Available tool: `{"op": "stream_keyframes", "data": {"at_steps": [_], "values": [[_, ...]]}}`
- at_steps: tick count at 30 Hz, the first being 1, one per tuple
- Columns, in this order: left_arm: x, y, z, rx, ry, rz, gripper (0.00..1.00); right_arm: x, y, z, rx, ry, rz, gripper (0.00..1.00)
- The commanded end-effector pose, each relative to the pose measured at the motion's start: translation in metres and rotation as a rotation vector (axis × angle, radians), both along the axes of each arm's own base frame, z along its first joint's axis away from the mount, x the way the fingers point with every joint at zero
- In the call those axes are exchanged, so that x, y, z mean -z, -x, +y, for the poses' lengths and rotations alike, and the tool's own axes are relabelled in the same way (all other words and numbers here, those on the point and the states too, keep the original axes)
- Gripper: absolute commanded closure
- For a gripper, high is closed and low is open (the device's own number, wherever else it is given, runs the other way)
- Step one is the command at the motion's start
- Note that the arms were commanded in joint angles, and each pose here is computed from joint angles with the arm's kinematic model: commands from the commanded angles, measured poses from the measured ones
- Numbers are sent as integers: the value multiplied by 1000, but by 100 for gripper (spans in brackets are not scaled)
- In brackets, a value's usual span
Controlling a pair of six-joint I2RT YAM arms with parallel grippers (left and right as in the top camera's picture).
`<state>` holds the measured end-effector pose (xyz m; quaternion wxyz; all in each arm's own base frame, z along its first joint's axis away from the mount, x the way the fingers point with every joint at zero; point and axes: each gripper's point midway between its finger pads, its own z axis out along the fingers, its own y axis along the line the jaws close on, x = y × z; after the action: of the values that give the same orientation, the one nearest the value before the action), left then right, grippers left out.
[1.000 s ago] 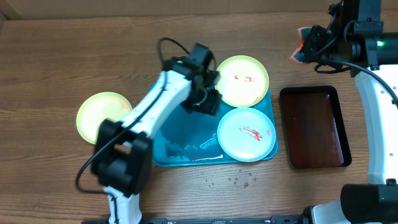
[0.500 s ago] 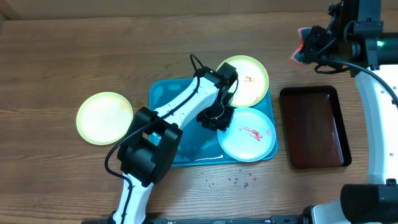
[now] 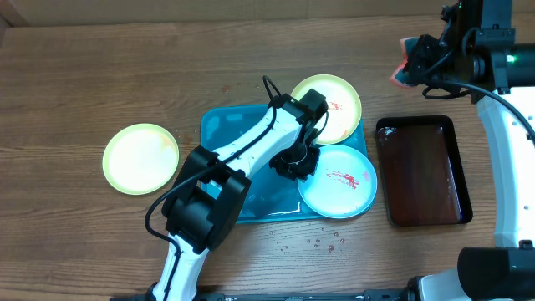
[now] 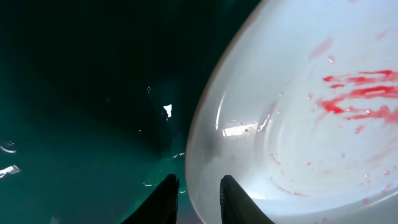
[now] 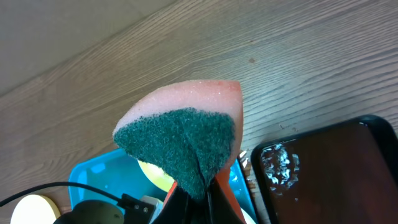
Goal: Clean dirty plates on tray and stack at the side
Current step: 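Move left gripper to the white plate and grip its rim, then scrub the white plate with the sponge in the right gripper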
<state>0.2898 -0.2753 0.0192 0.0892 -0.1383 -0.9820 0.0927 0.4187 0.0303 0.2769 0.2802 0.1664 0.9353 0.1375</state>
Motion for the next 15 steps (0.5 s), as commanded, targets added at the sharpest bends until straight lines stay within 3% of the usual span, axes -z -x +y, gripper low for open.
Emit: {"op": "stream_keyframes", "data": {"at_steps": [1, 5, 7, 15], "values": [[20, 5, 4, -27, -34, 55, 75, -13, 3, -3, 7, 6, -34, 96], [24, 6, 7, -51, -22, 93, 86, -13, 3, -3, 7, 6, -33, 96], [23, 4, 8, -61, -10, 101, 96, -13, 3, -3, 7, 6, -33, 96], [0, -3, 22, -68, -13, 106, 96, -12, 5, -1, 4, 5, -25, 96]]}}
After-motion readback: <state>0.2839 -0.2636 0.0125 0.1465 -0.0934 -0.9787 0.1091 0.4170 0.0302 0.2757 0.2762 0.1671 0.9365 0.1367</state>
